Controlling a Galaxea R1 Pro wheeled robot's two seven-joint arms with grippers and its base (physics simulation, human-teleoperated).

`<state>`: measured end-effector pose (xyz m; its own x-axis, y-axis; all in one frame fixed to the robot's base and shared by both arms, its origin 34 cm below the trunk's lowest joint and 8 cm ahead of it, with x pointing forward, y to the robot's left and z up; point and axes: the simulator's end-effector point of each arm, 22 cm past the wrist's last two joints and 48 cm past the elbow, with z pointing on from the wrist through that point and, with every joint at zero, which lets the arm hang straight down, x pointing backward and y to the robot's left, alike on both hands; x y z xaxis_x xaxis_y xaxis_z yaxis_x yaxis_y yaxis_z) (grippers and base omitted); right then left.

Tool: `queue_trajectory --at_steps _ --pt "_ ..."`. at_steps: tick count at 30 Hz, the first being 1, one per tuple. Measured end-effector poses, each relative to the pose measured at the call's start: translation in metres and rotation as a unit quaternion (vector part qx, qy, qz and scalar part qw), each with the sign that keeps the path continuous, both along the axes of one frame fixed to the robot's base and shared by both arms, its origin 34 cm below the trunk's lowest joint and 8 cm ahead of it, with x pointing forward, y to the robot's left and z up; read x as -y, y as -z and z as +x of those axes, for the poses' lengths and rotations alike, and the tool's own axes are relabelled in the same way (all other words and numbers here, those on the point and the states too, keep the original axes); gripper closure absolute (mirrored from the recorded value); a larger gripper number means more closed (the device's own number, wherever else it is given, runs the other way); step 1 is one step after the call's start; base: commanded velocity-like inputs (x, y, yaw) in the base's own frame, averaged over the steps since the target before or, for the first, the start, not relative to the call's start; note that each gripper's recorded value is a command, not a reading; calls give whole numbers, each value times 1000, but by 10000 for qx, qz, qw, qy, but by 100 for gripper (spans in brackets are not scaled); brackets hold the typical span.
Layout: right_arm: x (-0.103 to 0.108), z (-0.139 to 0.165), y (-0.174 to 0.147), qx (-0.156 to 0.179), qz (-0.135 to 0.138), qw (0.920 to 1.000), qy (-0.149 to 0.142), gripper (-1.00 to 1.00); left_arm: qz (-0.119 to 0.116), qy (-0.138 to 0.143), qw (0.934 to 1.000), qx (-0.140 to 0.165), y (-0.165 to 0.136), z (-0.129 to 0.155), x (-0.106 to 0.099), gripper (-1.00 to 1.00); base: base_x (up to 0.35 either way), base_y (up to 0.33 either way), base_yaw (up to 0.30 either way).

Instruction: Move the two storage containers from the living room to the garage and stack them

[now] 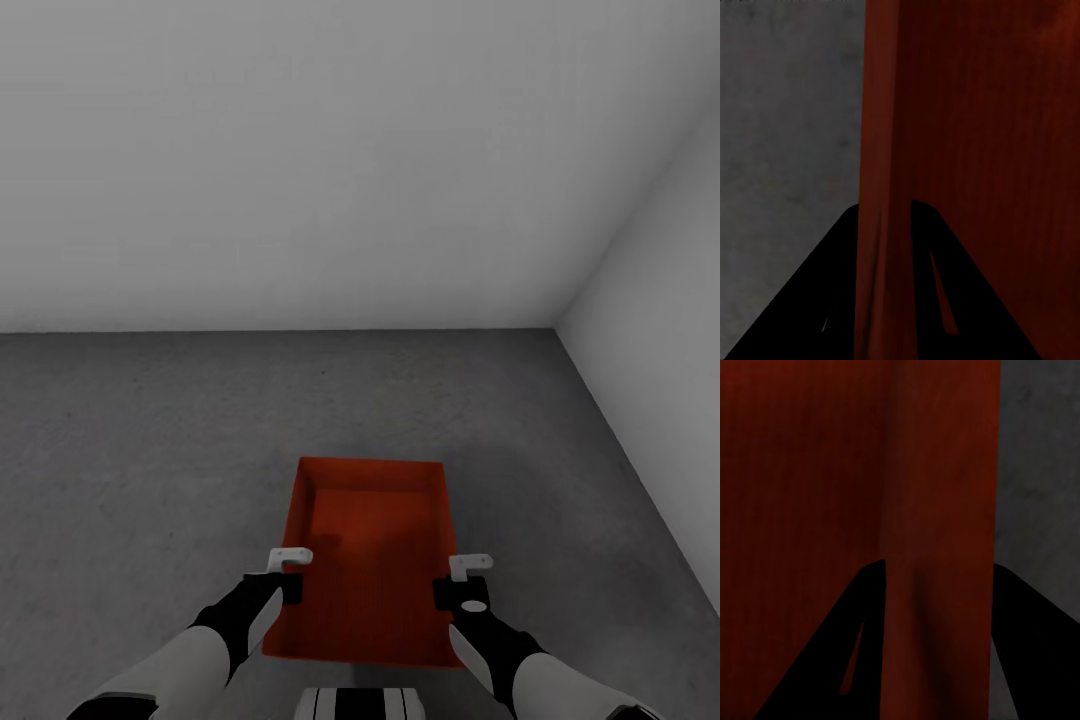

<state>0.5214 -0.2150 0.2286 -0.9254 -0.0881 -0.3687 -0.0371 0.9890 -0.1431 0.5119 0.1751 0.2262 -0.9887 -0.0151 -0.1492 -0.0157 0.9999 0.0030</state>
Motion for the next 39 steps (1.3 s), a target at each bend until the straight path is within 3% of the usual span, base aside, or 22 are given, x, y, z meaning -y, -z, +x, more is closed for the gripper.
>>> queue_trajectory --at_steps 39 --pt "-2 -3 5 -52 17 10000 8 100 -13 1 10000 -50 5 -3 -1 100 0 0 0"
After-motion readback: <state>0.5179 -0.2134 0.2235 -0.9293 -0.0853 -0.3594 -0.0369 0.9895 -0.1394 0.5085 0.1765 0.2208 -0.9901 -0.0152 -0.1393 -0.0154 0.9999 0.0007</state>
